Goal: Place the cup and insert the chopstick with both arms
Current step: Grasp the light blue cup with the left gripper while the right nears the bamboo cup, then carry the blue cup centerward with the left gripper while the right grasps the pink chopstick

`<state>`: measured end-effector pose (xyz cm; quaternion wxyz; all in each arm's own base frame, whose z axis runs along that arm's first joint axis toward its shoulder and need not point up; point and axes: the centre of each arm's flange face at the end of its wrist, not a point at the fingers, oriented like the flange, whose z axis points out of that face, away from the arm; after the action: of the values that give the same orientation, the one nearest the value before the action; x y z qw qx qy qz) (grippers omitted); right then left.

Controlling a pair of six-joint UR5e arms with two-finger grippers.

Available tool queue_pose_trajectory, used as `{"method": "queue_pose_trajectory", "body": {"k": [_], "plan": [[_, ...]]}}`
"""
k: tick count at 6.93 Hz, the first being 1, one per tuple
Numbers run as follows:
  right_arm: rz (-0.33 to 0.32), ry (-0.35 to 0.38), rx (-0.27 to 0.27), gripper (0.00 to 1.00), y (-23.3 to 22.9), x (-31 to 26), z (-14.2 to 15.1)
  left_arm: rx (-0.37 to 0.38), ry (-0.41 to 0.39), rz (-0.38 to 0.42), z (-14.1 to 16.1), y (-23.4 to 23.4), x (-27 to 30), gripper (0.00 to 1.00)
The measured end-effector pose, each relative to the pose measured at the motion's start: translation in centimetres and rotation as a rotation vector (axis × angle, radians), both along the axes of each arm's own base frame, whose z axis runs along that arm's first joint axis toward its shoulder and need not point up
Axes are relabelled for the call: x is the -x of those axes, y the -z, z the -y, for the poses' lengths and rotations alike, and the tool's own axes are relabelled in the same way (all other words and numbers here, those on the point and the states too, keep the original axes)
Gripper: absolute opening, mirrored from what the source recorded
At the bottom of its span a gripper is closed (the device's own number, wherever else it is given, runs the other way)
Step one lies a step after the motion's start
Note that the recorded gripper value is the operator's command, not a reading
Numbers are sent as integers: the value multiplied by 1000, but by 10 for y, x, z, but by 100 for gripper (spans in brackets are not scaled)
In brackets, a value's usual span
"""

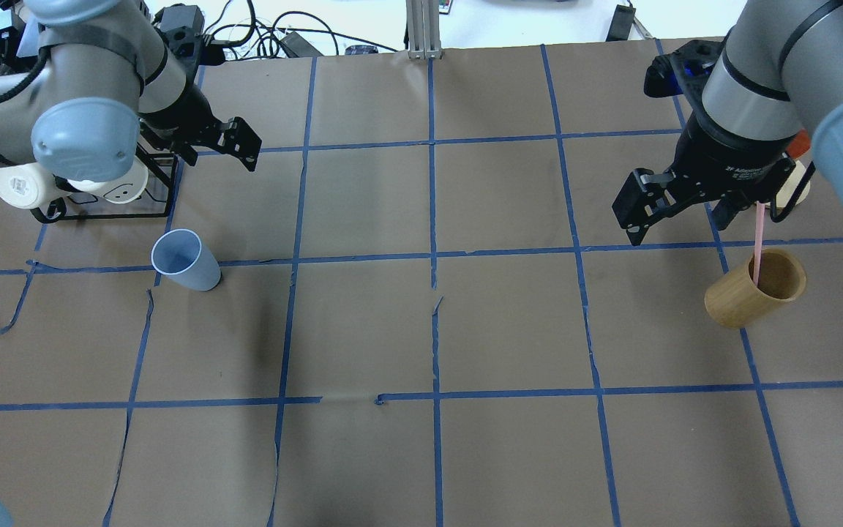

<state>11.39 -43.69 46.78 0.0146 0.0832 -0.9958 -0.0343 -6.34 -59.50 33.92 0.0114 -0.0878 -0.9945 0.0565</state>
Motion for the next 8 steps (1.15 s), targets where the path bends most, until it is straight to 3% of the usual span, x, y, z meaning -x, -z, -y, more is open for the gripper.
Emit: {"method": "queue_pose_trajectory", "body": {"k": [3,5,6,8], "plan": [[2,-175,58,100,6,18,12,-88,6,16,-47,69,-17,100],[4,-263,59,100,20,63,19,-124,-13,119,-55,76,-33,100],[8,-311,62,100,30,88,23,-135,-25,150,-57,78,-41,80],[26,-404,52,100,66,136,35,-140,-50,131,-55,84,-41,42]]}}
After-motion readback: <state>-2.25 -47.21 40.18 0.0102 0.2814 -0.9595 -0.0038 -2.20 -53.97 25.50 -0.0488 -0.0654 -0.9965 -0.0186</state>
